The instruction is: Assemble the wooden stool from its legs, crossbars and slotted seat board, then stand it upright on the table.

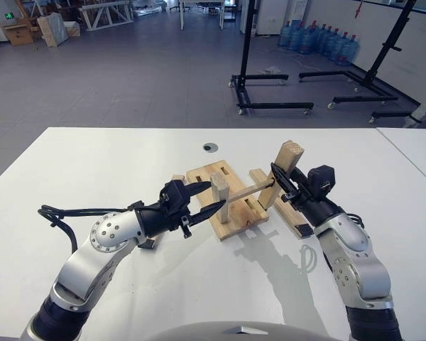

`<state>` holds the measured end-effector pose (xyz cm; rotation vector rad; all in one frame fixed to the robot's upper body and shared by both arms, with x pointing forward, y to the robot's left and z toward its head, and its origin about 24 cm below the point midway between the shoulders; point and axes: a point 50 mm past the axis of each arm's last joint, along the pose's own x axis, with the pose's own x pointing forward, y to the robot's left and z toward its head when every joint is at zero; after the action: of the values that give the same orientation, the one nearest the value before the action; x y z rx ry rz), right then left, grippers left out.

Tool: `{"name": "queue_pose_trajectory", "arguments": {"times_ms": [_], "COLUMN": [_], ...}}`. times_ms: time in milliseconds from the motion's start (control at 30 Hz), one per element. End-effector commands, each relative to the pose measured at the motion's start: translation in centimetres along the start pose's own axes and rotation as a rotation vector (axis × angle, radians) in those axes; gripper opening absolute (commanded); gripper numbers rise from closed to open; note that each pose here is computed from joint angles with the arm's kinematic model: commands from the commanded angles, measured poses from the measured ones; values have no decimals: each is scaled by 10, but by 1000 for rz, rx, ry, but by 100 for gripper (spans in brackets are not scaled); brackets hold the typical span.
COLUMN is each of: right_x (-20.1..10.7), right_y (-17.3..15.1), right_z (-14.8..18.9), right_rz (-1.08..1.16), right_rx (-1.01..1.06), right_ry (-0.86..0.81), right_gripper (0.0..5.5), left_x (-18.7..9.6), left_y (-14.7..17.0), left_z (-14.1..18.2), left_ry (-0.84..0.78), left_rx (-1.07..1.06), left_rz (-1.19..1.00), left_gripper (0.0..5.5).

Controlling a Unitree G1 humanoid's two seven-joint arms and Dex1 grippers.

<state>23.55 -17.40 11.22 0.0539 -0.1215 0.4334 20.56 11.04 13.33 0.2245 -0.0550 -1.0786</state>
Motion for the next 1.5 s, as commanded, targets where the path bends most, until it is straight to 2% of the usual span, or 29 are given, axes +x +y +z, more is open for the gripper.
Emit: {"name": "queue_pose_trajectory", "arguments": {"times_ms": [33,167,367,733,1000,1167,1267,1500], "right_x": [11,8,0,1,4,2,6,14], "right_y": [32,40,28,25,25,29,35,33], "right_z": [11,12,-9,-4,-6,-12,-2,17], "right_rz": [166,196,152,103,69,104,181,186], "right_rx": [48,60,10,85,-3,5,-46,-37], "right_ry": [-35,-43,25,-41,-125,-90,-97,-108], "right_gripper": [99,99,99,99,99,99,99,99], "left_x": [0,1,2,2,4,3,3,0], "left_y": [-6,-7,-8,-13,-11,-12,-11,-13], "left_z": [-27,-28,-30,-33,-34,-34,-35,-37], "left_ry": [145,146,153,168,181,183,185,197], "left_rx": [-58,-59,-55,-45,-18,-20,-20,-18], "left_rz": [-18,-14,-27,-23,-32,-34,-27,-24], "left_gripper": [201,201,201,201,201,201,201,201]}}
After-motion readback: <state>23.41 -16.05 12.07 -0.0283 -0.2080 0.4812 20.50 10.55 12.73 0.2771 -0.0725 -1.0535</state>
